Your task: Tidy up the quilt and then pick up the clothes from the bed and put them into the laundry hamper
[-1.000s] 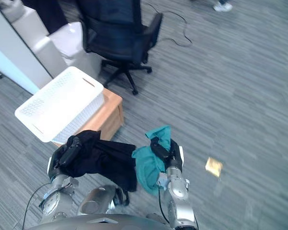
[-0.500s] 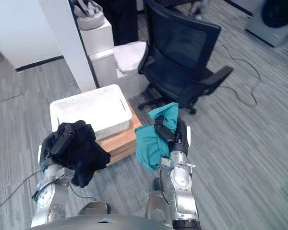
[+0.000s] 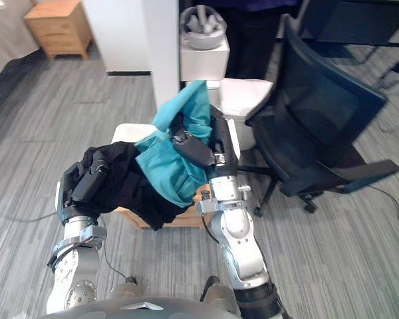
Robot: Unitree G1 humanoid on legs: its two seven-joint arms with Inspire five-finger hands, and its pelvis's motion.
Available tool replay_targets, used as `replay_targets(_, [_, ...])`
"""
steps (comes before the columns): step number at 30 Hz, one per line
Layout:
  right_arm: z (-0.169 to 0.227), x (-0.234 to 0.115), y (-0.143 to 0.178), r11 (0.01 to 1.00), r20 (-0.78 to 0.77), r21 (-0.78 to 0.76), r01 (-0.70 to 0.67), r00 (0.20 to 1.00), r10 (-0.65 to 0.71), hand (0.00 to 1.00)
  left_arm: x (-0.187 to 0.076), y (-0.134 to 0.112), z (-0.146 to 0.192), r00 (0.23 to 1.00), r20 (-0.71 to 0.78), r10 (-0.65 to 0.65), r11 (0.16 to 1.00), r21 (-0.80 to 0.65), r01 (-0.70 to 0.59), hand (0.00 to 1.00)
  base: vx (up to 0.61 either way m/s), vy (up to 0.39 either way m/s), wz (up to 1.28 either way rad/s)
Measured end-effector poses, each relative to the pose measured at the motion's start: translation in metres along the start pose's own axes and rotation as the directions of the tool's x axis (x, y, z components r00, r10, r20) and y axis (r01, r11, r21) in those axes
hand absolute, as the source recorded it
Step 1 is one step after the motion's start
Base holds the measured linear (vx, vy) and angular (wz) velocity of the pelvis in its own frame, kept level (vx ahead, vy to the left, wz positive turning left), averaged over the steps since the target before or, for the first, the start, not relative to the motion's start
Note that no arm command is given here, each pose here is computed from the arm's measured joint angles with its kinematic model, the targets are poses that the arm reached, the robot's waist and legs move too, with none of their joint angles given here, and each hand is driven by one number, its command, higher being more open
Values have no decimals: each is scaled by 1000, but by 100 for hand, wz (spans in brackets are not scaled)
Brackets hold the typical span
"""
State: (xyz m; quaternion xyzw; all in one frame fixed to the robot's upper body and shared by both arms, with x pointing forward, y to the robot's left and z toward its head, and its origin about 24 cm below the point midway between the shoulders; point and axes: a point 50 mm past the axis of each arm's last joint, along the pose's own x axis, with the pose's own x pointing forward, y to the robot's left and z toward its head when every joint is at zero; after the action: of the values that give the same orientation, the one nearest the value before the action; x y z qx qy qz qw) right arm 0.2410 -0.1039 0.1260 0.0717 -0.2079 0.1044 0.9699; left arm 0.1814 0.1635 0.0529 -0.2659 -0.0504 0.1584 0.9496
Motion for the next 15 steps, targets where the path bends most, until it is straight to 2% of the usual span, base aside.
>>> replay_targets(4, [-18,10,-11,999,-67,-53,9,998,-13,0,1,8,-4,1000,-14,15,1000,20,-14,0,-68,121,62])
replay_targets(9, [-44,20,-19,996,-175,-86,24,984,-38,0,3,20,3,999,10,52,998,47,-52,0,-43,122,9])
replay_targets(15, [-63,34,-51,973,-283,-216,76,949,-137,0,10,18,10,999,25,-30,995,100,27,0,-11,101,-1])
